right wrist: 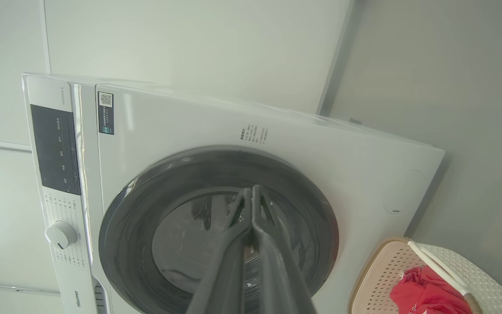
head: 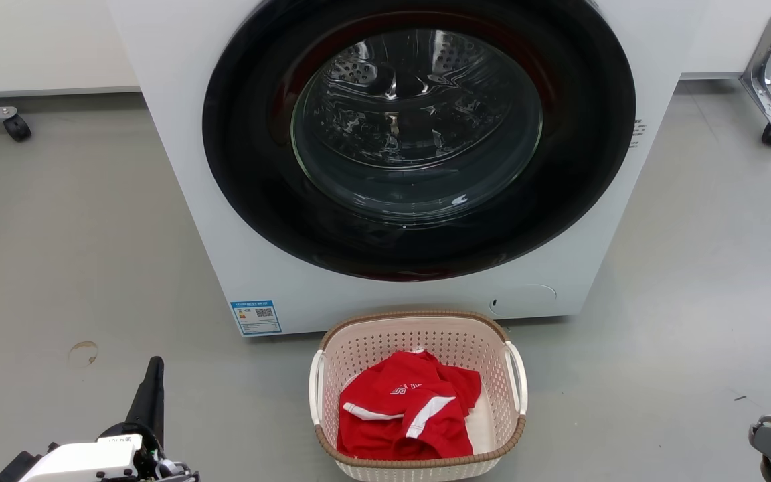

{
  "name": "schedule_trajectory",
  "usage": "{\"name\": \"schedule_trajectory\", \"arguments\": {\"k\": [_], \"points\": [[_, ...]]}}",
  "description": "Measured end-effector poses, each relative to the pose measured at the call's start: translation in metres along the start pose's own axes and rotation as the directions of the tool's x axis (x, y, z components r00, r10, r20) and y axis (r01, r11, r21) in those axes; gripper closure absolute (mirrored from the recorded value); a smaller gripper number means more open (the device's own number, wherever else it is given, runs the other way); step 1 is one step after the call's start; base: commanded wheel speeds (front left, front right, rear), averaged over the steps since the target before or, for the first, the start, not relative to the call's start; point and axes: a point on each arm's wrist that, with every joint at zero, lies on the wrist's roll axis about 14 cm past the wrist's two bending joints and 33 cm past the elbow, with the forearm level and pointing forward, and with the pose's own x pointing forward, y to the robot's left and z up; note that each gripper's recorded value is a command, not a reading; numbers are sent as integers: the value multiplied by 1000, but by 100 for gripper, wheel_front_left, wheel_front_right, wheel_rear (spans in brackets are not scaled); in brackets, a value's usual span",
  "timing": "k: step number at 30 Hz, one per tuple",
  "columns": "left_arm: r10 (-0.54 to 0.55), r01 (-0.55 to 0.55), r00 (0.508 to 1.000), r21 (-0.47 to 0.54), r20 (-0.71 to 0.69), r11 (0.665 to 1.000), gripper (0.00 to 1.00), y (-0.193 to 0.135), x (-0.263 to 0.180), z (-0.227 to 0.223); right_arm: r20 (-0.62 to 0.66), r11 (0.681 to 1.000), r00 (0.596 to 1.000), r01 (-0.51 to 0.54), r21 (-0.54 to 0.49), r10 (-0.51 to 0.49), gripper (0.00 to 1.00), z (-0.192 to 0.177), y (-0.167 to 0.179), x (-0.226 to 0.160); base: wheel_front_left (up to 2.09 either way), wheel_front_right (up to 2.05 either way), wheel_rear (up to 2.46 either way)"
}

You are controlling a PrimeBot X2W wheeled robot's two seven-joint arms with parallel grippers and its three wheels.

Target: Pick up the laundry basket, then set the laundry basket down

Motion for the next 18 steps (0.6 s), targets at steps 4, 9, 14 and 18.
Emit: {"name": "schedule_trajectory", "arguments": {"k": [4, 9, 14, 18], "points": [[0, 0, 1000, -1, 1, 1000, 100, 0, 0, 0, 0, 1000, 1000, 0, 0, 0, 100, 0, 0, 0, 0, 0, 0], [0, 0, 1000, -1, -1, 1000, 100, 0, 0, 0, 0, 1000, 1000, 0, 0, 0, 100, 0, 0, 0, 0, 0, 0], [0, 0, 1000, -1, 1, 1000, 100, 0, 0, 0, 0, 1000, 1000, 0, 0, 0, 100, 0, 0, 0, 0, 0, 0], [0, 0, 1000, 4, 1, 1000, 100, 0, 0, 1, 0, 1000, 1000, 0, 0, 0, 100, 0, 0, 0, 0, 0, 0]]}}
